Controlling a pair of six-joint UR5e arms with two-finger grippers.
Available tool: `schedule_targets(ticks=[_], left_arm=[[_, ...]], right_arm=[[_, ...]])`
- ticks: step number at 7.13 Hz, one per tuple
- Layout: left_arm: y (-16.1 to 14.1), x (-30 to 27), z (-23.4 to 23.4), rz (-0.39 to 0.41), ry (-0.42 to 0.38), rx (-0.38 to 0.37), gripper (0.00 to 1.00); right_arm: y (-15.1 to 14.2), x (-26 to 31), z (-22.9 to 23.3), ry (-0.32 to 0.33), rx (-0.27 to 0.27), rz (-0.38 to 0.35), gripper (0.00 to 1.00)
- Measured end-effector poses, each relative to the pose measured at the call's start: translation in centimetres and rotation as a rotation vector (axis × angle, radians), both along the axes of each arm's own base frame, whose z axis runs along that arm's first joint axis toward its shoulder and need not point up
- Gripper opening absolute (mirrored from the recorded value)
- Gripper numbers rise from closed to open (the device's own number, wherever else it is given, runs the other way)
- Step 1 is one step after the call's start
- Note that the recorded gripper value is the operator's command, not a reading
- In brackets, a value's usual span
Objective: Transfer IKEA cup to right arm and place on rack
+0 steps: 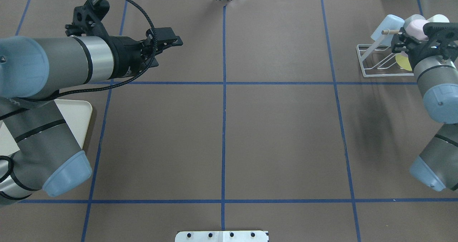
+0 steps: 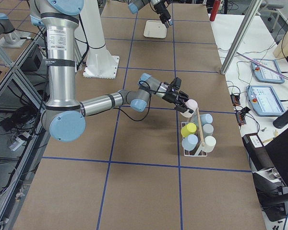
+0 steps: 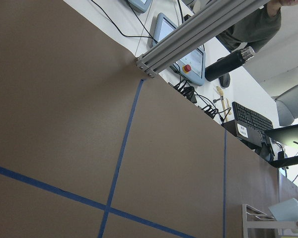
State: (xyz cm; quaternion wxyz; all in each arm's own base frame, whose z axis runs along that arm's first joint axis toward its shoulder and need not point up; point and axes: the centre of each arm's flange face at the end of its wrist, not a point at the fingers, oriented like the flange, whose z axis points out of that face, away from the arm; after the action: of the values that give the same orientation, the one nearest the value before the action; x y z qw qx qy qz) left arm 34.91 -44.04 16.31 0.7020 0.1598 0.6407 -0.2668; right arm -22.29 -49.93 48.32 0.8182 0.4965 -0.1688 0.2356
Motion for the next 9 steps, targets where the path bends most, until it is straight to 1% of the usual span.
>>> schedule_targets(ticks=[5, 8, 9], left_arm=[[0.0, 0.4, 0.3, 0.003, -0.001, -0.012, 1.00], [-0.1, 0.6, 0.5, 0.003, -0.005, -0.016, 1.00], [-0.1, 0.6, 0.5, 0.003, -0.006, -0.016, 1.00]], right_arm=[[-0.7, -0.7, 0.3, 0.006, -0.004, -0.001, 0.00], [-1.4, -1.3, 1.6, 0.023, -0.021, -0.001, 0.00], [-1.5, -1.4, 1.7, 0.023, -0.022, 0.000, 0.26]])
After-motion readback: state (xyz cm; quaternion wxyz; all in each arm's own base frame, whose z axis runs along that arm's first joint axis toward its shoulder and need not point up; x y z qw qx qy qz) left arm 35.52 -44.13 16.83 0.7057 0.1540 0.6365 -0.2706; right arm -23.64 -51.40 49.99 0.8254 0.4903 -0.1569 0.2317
